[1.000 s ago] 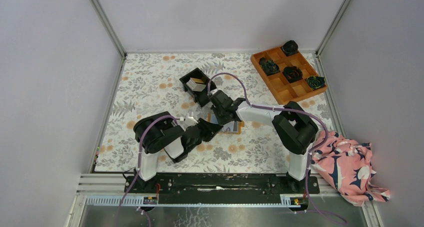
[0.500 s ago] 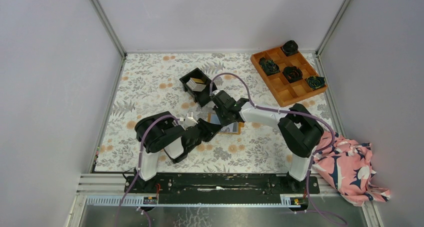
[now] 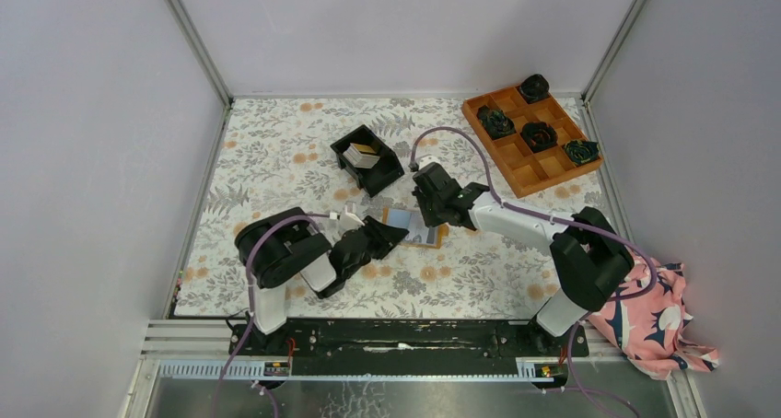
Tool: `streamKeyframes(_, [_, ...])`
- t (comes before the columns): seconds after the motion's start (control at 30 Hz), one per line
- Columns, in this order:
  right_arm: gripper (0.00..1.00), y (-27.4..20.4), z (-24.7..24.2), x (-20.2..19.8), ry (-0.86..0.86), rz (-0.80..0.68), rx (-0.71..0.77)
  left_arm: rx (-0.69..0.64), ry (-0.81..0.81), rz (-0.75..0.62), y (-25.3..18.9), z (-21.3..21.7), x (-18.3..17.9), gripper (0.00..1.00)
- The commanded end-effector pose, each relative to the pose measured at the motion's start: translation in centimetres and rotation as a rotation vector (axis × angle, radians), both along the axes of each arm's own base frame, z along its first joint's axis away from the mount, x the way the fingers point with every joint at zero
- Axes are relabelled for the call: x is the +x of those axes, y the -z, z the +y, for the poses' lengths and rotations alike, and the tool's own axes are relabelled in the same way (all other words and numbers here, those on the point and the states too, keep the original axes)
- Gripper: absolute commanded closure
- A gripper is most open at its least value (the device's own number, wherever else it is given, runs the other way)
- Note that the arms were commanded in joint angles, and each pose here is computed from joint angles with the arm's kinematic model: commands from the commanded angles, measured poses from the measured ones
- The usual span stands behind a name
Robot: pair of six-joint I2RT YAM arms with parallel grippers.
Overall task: Put the credit cards into the card holder
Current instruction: Insert the credit card into the card holder.
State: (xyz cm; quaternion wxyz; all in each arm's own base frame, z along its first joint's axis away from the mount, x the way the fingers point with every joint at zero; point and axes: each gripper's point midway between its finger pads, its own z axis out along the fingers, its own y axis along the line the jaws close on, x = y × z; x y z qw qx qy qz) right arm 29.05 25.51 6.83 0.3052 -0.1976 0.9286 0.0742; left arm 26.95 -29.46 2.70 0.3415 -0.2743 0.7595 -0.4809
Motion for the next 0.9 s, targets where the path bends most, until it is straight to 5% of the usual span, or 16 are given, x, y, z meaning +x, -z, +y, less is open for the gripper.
streamKeyframes(0.0, [0.85, -1.1, -1.3, 0.7, 0.058, -0.053, 0.022, 0.145, -0.032, -0.048, -0.2, 1.2, 1.1, 0.64])
streamKeyframes(0.33, [0.98, 0.5, -2.1, -0.1, 0.063, -0.016, 0.019, 0.339, -0.010, -0.070, -0.5, 1.3, 2.3, 0.72])
streamKeyframes(0.87, [0.99, 2.6, -3.5, -0.7, 0.091, 0.034, 0.012, 0.621, 0.031, -0.070, 1.0, 2.0, 2.7, 0.90])
